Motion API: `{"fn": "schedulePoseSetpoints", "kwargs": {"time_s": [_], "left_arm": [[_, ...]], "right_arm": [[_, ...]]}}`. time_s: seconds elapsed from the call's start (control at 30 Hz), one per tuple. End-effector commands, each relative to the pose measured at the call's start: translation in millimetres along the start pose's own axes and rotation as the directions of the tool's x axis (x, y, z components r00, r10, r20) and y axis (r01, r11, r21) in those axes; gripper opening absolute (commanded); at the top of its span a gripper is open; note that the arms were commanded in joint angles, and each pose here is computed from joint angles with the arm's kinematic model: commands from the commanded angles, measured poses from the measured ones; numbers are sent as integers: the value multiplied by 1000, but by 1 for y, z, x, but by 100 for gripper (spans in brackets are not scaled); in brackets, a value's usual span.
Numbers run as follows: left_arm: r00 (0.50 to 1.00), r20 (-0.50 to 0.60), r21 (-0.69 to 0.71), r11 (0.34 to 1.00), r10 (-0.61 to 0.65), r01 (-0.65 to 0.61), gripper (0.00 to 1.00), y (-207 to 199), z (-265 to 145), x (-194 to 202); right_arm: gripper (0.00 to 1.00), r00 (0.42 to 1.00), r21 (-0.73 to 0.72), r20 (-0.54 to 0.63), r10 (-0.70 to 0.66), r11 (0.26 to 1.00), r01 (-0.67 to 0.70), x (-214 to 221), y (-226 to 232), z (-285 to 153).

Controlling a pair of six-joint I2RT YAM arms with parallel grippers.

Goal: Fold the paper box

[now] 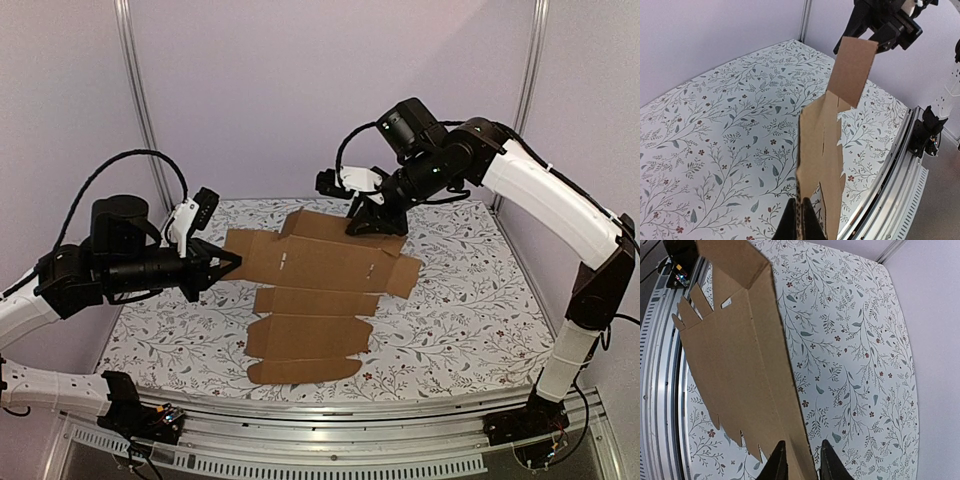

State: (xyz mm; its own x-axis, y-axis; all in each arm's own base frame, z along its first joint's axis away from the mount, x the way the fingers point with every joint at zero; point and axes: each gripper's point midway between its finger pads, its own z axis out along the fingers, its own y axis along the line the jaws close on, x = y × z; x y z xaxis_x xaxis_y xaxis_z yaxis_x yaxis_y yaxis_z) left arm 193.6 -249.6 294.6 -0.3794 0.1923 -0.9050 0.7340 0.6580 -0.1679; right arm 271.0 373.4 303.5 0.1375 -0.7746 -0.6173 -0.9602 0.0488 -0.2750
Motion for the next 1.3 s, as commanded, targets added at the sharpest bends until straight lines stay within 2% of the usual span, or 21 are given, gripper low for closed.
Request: {"fn": "schedulePoseSetpoints", "kwargs": {"time_s": [0.0,0.27,0.5,0.7,0.87,1.03,1.27], "left_arm": [[1000,0,-17,1000,20,-20,0,-1,0,0],[1000,-11,-43,999,12,-12,0,4,5,2],[1000,-18,-62,998,1,-2,1,7,8,2],[999,-50,-91,996,-20,15,36,11,14,6],[998,-59,-124,992,-37,29,55,17,15,8],[997,-54,-179,982,-62,51,63,26,14,8],[986,-99,-272,957,-131,100,66,42,22,30]], "right_arm": [[16,1000,-27,14,3,1000,-2,-3,3,-2],[0,999,-68,40,19,998,-16,-7,12,-6],[0,999,-82,27,39,996,-36,-5,17,-3],[0,999,-11,12,40,999,-39,-1,15,2],[0,998,51,-37,43,998,-41,8,14,10],[0,996,111,-79,46,993,-37,20,16,26],[0,992,172,-105,68,984,-49,30,15,39]]}}
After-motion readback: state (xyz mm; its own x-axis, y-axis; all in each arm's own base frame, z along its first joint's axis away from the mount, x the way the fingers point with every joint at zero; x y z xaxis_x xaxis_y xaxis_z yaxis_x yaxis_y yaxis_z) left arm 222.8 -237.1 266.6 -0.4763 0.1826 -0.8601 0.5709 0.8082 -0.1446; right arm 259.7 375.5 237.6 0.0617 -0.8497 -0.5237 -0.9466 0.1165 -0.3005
